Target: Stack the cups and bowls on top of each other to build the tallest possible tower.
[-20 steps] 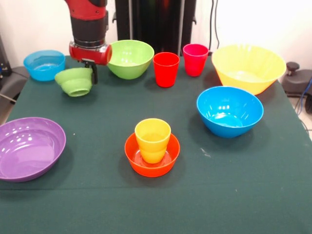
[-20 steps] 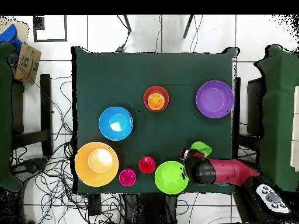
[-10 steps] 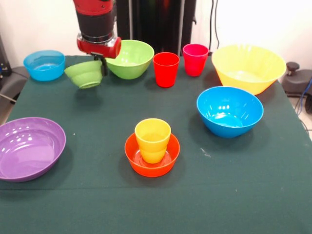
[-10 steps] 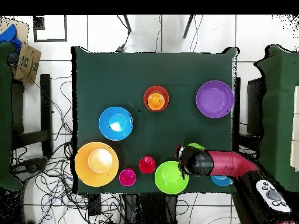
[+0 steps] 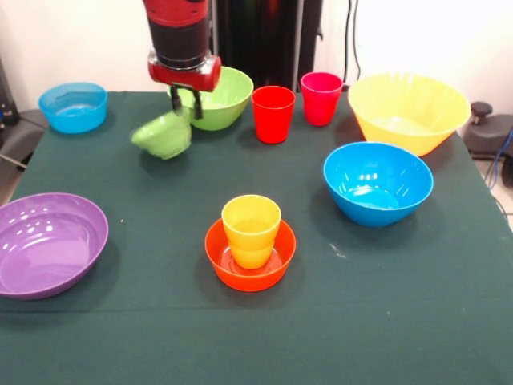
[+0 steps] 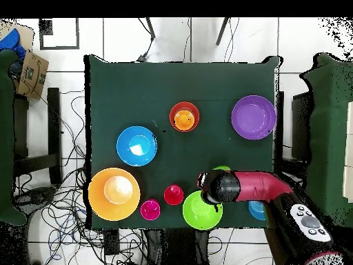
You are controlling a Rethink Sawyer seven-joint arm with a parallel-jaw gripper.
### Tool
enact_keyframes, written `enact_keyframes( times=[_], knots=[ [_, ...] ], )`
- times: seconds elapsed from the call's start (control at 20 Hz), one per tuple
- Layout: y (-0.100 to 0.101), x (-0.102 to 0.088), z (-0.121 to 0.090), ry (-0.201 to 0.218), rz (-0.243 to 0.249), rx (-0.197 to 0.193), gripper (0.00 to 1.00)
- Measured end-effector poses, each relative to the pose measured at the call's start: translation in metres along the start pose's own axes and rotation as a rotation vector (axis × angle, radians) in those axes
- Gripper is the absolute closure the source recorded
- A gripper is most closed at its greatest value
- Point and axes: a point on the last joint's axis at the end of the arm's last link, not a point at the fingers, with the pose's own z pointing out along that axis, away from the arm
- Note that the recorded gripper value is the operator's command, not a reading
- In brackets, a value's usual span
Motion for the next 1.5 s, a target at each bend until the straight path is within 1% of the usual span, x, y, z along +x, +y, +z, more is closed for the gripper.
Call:
enact_keyframes(
  times=[0.2,0.4,0.8,0.95,1.0,1.2,1.25,1.3,1.5],
  knots=[
    [0.017,0.001,-0.001,-0.002,-0.035,0.010,0.00],
    [0.026,0.003,0.000,-0.003,-0.061,0.020,0.00],
    [0.026,0.005,0.000,-0.001,-0.067,0.029,0.00],
    [0.025,0.004,0.000,-0.010,-0.068,0.030,0.00],
    [0.024,0.004,0.001,-0.018,-0.072,0.030,0.00],
    [0.020,0.002,0.004,-0.072,-0.101,0.040,0.00],
    [0.017,0.001,0.005,-0.113,-0.122,0.046,0.00],
    [0.016,0.000,0.006,-0.136,-0.132,0.047,0.00],
    [0.015,-0.003,0.009,-0.199,-0.150,0.040,0.00]
  ],
)
